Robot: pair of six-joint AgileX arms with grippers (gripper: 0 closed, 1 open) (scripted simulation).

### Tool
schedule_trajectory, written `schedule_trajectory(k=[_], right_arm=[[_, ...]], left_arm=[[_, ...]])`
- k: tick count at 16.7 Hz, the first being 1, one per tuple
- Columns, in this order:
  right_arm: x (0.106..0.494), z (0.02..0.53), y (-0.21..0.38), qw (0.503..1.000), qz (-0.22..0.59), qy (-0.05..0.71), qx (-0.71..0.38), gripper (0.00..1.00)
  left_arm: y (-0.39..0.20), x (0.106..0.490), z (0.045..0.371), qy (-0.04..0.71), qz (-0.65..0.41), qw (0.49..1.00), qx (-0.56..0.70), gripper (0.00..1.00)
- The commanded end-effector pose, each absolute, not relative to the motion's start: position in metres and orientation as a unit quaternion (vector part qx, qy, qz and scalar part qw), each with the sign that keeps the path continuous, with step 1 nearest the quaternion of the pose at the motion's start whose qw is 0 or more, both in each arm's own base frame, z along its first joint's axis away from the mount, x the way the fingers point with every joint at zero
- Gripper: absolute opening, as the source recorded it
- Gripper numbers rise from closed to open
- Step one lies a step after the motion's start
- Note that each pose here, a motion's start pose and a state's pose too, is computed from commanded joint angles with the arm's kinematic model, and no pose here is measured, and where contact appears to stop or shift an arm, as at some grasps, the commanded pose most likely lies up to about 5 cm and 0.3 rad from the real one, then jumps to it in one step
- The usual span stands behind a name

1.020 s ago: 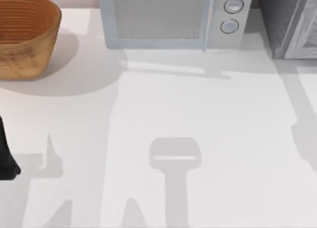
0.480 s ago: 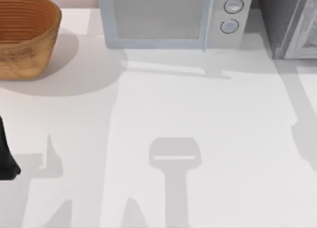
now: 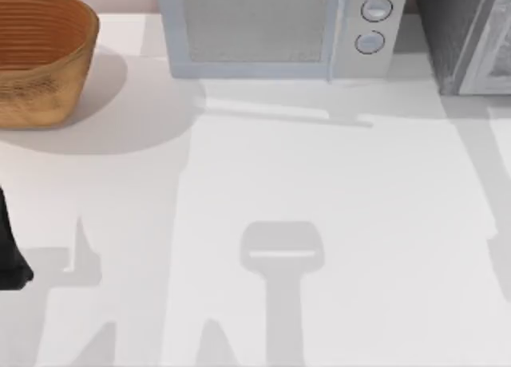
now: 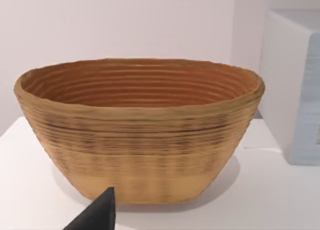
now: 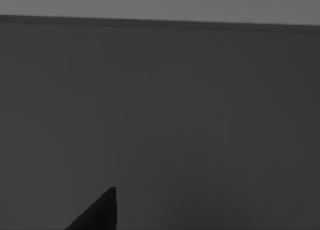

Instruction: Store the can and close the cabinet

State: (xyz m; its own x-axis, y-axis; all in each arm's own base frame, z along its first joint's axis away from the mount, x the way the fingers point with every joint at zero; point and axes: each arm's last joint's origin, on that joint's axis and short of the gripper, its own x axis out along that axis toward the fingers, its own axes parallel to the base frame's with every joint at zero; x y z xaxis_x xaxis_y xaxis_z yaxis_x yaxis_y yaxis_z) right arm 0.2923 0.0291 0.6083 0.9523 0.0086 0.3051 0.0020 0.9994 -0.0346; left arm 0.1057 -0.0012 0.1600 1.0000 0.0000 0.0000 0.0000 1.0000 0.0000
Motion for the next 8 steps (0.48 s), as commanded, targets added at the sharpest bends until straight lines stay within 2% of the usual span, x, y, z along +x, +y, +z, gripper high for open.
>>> schedule_trajectory(k=[4, 8], right_arm=[[0.241, 0.606, 0.025, 0.985, 0.018, -0.168, -0.028, 1.0], [0.206, 0.568, 0.02, 0.989, 0.031, -0.139, -0.032, 1.0]], left_arm=[[-0.001, 0.106, 0.16, 0.0, 0.0, 1.0, 0.0, 1.0], [-0.001, 0.106, 0.16, 0.0, 0.0, 1.0, 0.0, 1.0]])
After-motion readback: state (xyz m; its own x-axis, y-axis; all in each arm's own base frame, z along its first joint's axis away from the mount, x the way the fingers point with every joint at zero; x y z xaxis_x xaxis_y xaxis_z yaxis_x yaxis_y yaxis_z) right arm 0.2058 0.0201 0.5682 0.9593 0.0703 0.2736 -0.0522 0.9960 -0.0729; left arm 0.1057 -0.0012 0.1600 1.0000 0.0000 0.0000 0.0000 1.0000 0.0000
